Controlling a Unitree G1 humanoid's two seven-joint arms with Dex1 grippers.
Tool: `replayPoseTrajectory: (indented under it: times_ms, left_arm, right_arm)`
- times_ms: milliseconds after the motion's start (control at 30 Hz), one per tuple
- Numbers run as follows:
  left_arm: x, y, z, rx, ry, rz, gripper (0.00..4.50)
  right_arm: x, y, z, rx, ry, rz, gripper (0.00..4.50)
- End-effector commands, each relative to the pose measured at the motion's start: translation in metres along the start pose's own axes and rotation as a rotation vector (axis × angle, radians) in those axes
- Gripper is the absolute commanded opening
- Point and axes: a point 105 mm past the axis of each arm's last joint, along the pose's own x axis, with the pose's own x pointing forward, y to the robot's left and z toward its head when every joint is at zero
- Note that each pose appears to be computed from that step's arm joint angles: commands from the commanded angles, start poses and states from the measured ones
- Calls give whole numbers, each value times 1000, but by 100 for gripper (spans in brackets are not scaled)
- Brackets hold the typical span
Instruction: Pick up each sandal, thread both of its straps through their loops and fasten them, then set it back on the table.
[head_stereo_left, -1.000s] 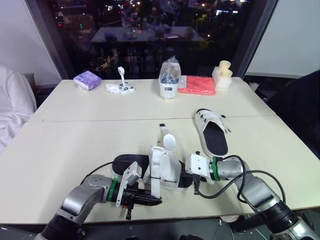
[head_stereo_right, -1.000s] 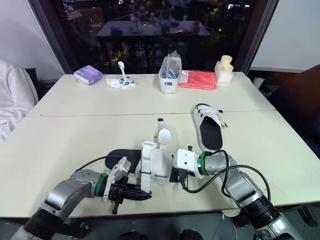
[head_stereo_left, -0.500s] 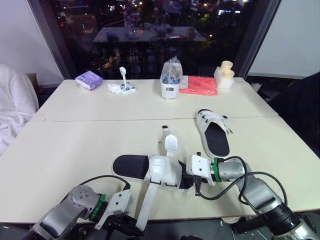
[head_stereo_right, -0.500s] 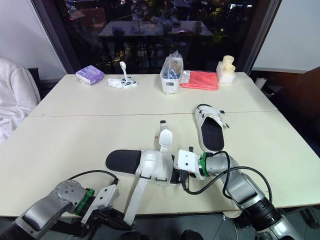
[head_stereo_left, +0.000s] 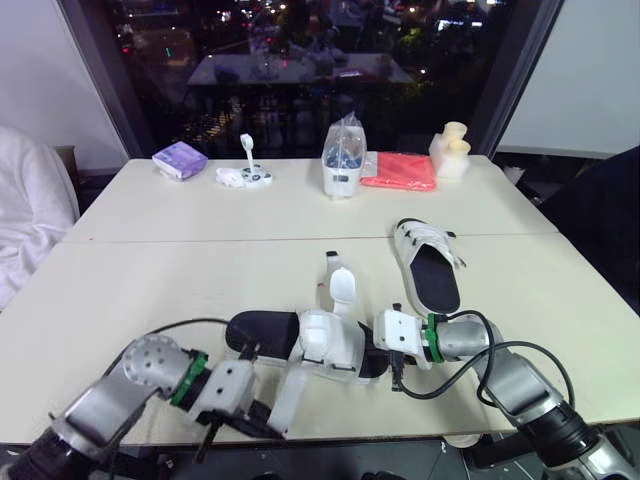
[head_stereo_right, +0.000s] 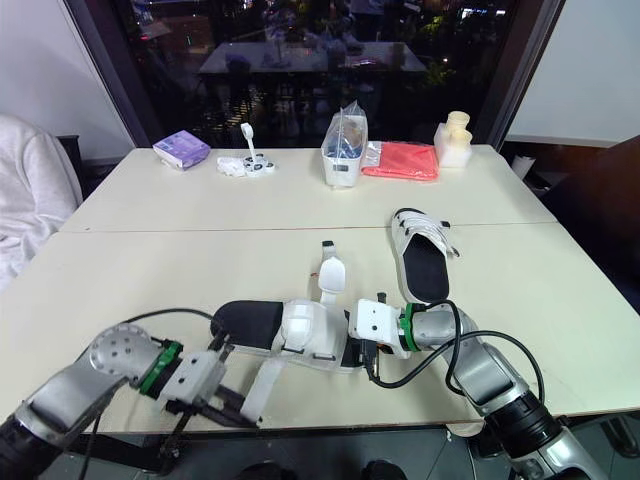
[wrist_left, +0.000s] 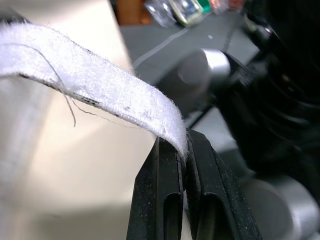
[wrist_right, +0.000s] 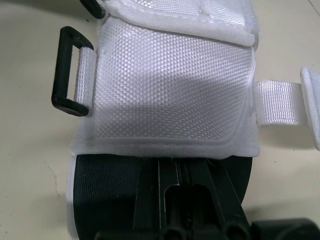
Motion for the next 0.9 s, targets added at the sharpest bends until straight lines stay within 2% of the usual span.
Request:
replayPoseTrajectory:
  times_ms: [33, 167, 300, 433, 600, 733, 800, 900]
  left_arm:
    - [-17, 36, 26, 33, -95, 105, 6]
    - [-26, 68, 46, 4, -193, 155, 6]
    - [-25, 93, 59, -127, -294, 166, 6]
    - [-7, 101, 41, -298, -287, 119, 6]
    - [1, 106, 23, -375, -272, 136, 6]
    - [7, 118, 15, -405, -305, 178, 6]
    - [8, 127, 8, -470, -305, 211, 6]
    - [8, 138, 6, -521, -331, 255, 91]
  right_arm:
    - [3, 17, -28, 63, 95, 65, 0]
    - [3, 16, -29, 60, 97, 64, 0]
    - [4, 14, -29, 55, 99, 58, 0]
    - [5, 12, -29, 49, 98, 50, 0]
    - [4, 10, -28, 45, 97, 39, 0]
    - [5, 8, -27, 45, 97, 30, 0]
    - [5, 7, -27, 45, 96, 27, 0]
    - [5, 7, -27, 44, 97, 25, 0]
